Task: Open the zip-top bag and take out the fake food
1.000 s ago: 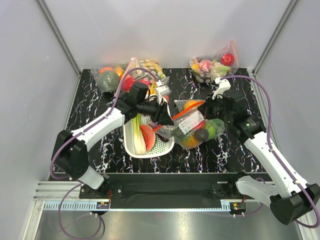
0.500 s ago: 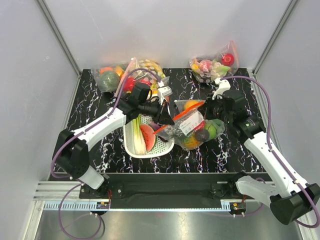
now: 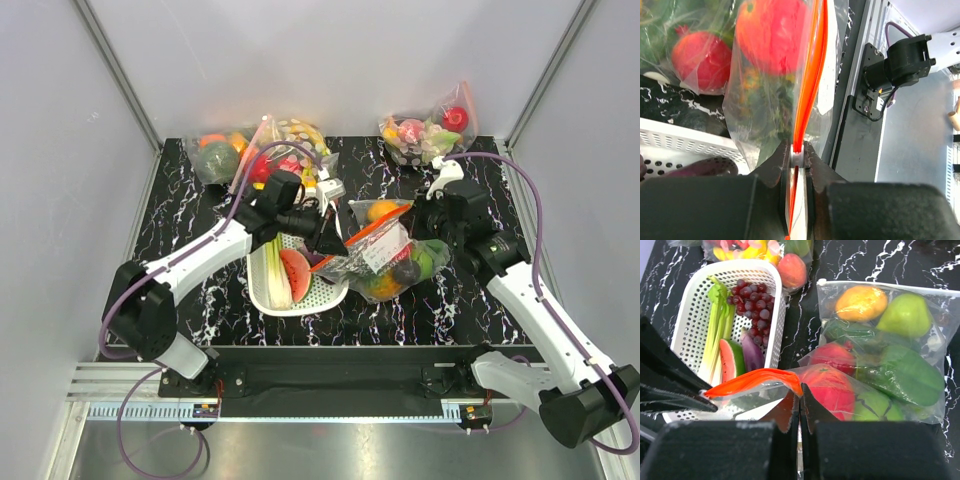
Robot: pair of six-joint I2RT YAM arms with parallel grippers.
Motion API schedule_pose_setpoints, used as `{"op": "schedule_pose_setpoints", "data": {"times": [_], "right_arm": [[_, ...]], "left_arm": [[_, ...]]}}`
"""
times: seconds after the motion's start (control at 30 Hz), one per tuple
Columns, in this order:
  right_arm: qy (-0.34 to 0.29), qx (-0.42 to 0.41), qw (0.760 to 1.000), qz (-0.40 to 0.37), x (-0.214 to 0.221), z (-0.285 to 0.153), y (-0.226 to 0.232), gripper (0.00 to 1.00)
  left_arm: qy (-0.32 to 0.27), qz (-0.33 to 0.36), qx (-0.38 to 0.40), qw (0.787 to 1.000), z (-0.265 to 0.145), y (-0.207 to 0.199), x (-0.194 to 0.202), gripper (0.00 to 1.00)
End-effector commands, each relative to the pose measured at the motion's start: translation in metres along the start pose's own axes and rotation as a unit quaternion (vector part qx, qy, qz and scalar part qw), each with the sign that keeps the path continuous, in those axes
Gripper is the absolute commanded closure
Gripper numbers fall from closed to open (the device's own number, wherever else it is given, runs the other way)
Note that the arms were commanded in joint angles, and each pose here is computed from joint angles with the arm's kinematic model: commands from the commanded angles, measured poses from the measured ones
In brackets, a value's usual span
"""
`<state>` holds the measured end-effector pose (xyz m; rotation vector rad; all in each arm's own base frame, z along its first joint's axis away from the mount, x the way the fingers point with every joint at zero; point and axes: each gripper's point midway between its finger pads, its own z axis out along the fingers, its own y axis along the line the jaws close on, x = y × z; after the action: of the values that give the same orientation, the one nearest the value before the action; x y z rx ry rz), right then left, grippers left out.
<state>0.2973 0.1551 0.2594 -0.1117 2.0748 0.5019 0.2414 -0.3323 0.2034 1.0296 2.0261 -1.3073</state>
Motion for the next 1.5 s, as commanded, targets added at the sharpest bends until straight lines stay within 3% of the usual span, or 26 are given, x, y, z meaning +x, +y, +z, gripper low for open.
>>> {"op": "schedule_pose_setpoints", "data": {"times": [0.0, 0.63, 1.0, 1.23, 1.27, 1.43, 1.47], "right_arm": [[-0.063, 0.055, 0.996, 0.007, -0.033, -0.001, -0.022, 1.0], [-0.07, 0.093, 0.993, 0.019, -0.051, 0.018, -0.06, 1.0], [-0.064, 0.106, 0.992, 0.023, -0.058, 0.017, -0.073, 1.0], [-0.047, 0.111, 0.992, 0.043, -0.055, 0.009, -0.07, 1.0], [-0.037, 0.115, 0.991, 0.05, -0.054, 0.005, -0.069, 0.99], [-0.014, 0.116, 0.99, 0.076, -0.052, -0.011, -0.063, 0.52], [-0.01, 0.117, 0.989, 0.089, -0.051, -0.016, -0.06, 0.48]], "left_arm": [[0.01, 0.0, 0.0, 1.0, -0.011, -0.01, 0.011, 1.0], [0.027, -0.013, -0.031, 0.999, -0.035, -0.023, 0.036, 1.0], [0.028, 0.017, -0.026, 0.999, -0.031, -0.041, 0.021, 1.0], [-0.012, 0.051, -0.032, 0.998, -0.018, -0.068, -0.018, 1.0], [-0.018, 0.054, -0.028, 0.998, -0.013, -0.076, -0.026, 1.0], [-0.02, 0.065, -0.037, 0.997, 0.007, -0.086, -0.043, 1.0], [-0.013, 0.064, -0.039, 0.997, 0.012, -0.086, -0.044, 1.0]]}}
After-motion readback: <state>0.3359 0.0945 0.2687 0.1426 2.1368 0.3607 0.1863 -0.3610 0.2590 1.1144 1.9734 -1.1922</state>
